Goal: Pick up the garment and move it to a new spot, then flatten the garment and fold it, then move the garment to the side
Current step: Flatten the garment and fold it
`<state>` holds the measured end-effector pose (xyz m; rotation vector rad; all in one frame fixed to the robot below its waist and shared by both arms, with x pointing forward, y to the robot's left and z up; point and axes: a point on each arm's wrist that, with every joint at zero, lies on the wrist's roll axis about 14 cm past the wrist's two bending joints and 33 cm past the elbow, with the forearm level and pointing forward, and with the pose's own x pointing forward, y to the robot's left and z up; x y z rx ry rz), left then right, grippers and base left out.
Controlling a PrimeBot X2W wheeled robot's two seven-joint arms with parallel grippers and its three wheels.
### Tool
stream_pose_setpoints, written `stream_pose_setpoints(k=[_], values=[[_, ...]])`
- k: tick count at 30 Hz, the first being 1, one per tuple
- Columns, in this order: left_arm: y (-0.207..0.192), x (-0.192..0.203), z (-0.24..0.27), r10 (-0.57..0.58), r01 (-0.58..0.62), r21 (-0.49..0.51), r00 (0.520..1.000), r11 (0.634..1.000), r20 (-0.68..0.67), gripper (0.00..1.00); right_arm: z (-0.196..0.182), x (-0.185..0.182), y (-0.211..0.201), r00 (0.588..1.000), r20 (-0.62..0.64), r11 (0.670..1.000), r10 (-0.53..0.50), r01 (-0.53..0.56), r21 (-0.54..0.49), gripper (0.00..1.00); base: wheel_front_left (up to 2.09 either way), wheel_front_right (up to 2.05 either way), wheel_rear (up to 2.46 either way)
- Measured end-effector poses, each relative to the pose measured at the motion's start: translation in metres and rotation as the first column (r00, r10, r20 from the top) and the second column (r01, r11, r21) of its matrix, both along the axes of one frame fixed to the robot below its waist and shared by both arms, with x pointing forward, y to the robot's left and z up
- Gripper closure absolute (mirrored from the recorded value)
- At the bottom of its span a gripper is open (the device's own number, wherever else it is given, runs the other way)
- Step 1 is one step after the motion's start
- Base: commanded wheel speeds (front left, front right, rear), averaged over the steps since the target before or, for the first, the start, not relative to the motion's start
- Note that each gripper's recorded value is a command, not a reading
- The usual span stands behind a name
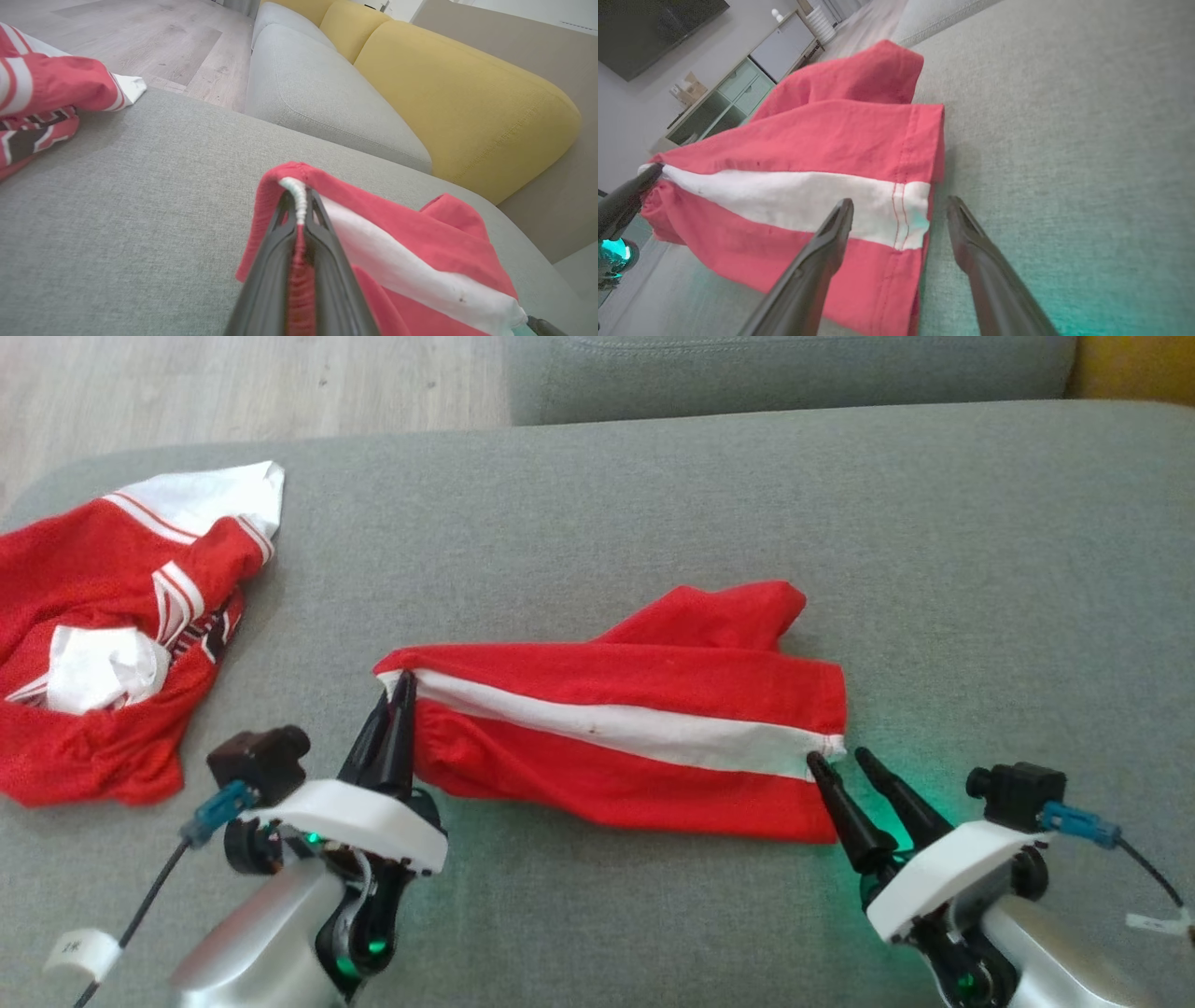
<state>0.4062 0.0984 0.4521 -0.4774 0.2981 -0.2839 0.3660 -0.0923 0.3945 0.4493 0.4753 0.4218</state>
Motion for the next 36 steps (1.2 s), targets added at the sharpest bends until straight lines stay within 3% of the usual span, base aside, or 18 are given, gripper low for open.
stream_pose_setpoints(k=[5,8,9,11,18,21,24,28,33,36], values=[[0.002,0.007,0.000,0.012,-0.012,-0.005,1.000,1.000,0.004,1.00,-0.008,-0.001,0.011,0.999,-0.025,0.999,0.033,-0.032,0.011,0.04,0.00,0.00,0.00],[0.002,0.008,-0.002,0.013,-0.013,-0.003,1.000,1.000,0.003,1.00,-0.009,0.000,0.014,0.998,-0.034,0.999,0.045,-0.045,0.016,0.58,0.00,0.00,0.00],[0.002,0.009,-0.002,0.011,-0.011,-0.004,1.000,1.000,0.004,1.00,-0.008,0.001,0.015,0.998,-0.030,0.999,0.047,-0.046,0.018,0.68,0.00,0.00,0.00],[0.002,0.009,-0.003,0.014,-0.014,-0.001,1.000,1.000,0.003,1.00,-0.007,0.003,0.015,0.998,-0.028,0.999,0.051,-0.050,0.017,1.00,0.00,0.00,0.00],[0.002,0.010,0.000,0.006,-0.006,0.011,1.000,1.000,0.019,1.00,0.006,0.011,0.007,0.999,0.022,0.999,0.034,-0.034,0.008,1.00,0.00,0.00,0.00],[-0.006,0.013,0.014,-0.026,0.025,0.015,0.997,1.000,0.067,1.00,0.035,0.031,-0.010,0.993,0.116,0.999,-0.027,0.024,0.028,1.00,0.00,0.00,0.00],[-0.019,0.028,0.042,-0.078,0.075,0.028,0.984,0.997,0.158,1.00,0.079,0.060,-0.043,0.962,0.252,0.994,-0.109,0.104,0.035,1.00,0.00,0.00,0.00],[-0.049,0.071,0.113,-0.186,0.167,0.085,0.918,0.982,0.351,1.00,0.157,0.112,-0.088,0.863,0.472,0.981,-0.179,0.192,0.021,1.00,0.00,0.00,0.00],[-0.092,0.129,0.214,-0.281,0.218,0.177,0.761,0.960,0.585,1.00,0.266,0.170,-0.127,0.684,0.697,0.961,-0.213,0.274,0.026,1.00,0.00,0.00,0.00],[-0.115,0.153,0.256,-0.282,0.218,0.180,0.676,0.959,0.680,1.00,0.315,0.192,-0.150,0.580,0.776,0.944,-0.246,0.324,0.056,1.00,0.00,0.00,0.00]])
